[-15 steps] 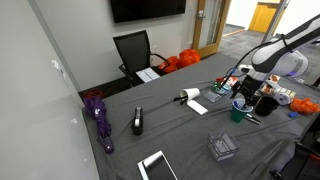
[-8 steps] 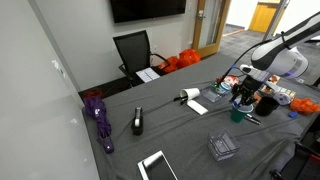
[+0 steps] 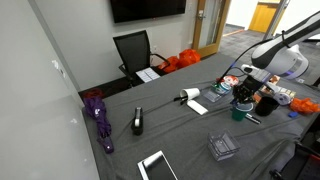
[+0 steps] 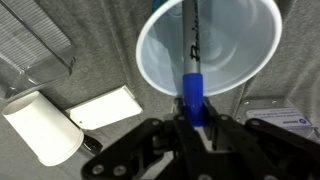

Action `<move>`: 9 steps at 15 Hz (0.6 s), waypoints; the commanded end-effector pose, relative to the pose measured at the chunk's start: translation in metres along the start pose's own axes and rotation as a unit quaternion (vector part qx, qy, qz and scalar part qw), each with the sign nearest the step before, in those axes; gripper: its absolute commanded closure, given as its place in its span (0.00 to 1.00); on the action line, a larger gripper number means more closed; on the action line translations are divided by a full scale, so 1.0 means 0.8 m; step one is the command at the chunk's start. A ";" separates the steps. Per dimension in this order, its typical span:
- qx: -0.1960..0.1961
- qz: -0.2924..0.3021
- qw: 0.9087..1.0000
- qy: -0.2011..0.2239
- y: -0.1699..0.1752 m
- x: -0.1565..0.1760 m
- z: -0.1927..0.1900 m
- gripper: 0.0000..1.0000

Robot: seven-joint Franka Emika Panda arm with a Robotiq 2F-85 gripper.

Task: Move the marker from the cup to the tray

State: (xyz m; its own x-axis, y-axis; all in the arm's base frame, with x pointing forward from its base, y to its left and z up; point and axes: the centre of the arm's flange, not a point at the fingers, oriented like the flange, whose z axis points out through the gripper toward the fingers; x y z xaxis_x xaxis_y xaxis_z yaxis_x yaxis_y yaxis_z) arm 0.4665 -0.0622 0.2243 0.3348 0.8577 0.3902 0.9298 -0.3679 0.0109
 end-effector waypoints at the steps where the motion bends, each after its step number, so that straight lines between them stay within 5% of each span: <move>1: -0.008 -0.011 1.000 0.007 -0.009 -0.013 -0.004 0.95; 9: -0.001 -0.004 0.999 0.036 -0.018 -0.005 -0.047 0.95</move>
State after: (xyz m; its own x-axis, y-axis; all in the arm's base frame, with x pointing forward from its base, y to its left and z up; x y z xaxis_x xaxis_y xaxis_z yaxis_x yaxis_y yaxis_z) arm 0.4598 -0.0709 0.2388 0.3324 0.8465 0.4160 0.9291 -0.3698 0.0101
